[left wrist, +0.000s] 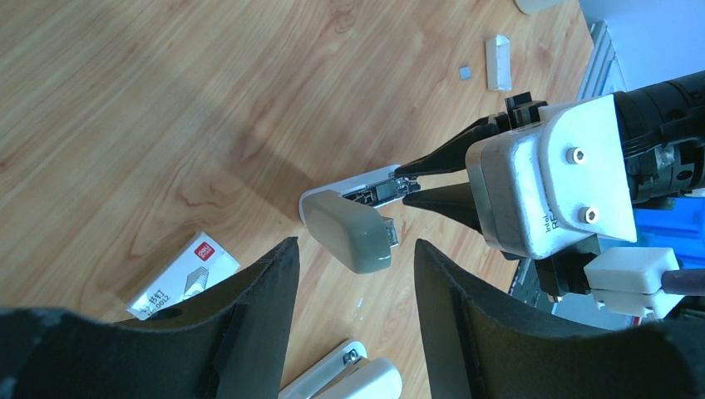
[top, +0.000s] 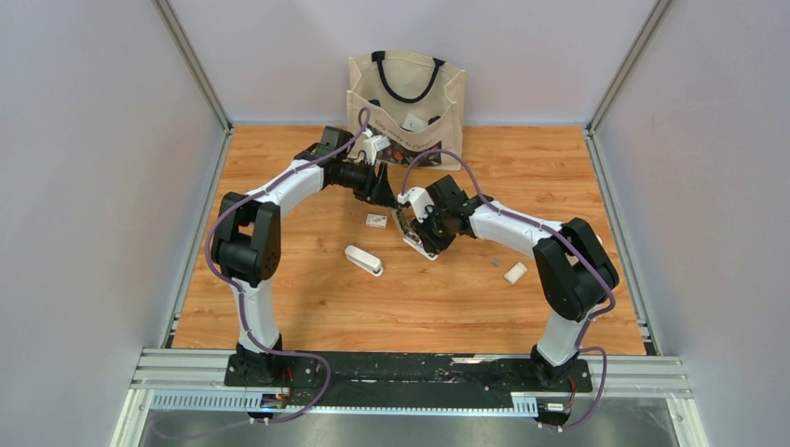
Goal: Load the staples into the stapler
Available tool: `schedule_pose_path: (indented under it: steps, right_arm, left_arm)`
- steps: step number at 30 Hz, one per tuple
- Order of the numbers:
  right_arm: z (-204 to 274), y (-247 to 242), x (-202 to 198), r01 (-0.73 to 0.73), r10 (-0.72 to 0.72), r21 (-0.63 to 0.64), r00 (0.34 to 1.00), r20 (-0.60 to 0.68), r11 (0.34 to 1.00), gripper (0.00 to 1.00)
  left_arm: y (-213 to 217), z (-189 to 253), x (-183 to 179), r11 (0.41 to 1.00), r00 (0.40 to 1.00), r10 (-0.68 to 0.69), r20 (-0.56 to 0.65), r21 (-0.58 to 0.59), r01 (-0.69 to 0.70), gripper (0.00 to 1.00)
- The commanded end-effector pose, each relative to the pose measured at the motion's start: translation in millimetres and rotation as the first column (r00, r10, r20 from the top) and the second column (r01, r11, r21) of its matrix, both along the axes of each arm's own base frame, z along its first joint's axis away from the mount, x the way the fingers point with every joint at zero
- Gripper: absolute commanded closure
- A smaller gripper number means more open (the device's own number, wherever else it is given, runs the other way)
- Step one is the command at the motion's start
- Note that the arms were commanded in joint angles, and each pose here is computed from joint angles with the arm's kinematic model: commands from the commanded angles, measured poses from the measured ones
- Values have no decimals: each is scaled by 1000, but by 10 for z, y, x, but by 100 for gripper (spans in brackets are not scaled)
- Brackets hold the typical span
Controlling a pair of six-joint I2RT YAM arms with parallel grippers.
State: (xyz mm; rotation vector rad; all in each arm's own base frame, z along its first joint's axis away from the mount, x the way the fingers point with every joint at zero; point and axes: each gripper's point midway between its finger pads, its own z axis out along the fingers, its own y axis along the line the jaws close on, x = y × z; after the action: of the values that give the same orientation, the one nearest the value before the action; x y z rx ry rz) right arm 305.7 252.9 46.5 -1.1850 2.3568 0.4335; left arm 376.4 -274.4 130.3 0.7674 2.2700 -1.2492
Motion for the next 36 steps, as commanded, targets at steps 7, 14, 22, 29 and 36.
schedule_pose_path:
  steps: [7,14,22,29,36]
  right_arm:
    - [11,38,26,-21,22,-14,1000,20,1000,75]
    - [24,46,25,-20,21,-10,1000,23,1000,75]
    - [29,41,31,-17,17,-12,1000,26,1000,75]
    - [24,41,34,-16,16,-13,1000,26,1000,75]
    - [13,34,33,-13,14,-17,1000,25,1000,76]
  left_arm:
    - [-54,-31,-34,999,1000,-31,5,-12,31,41]
    - [-78,-99,-89,999,999,-47,-7,5,48,42]
    - [-117,-156,-147,998,998,-64,-24,3,64,47]
    - [-209,-54,-212,995,995,-99,-15,-28,98,54]
    - [-323,31,-336,989,990,-139,3,-43,139,55]
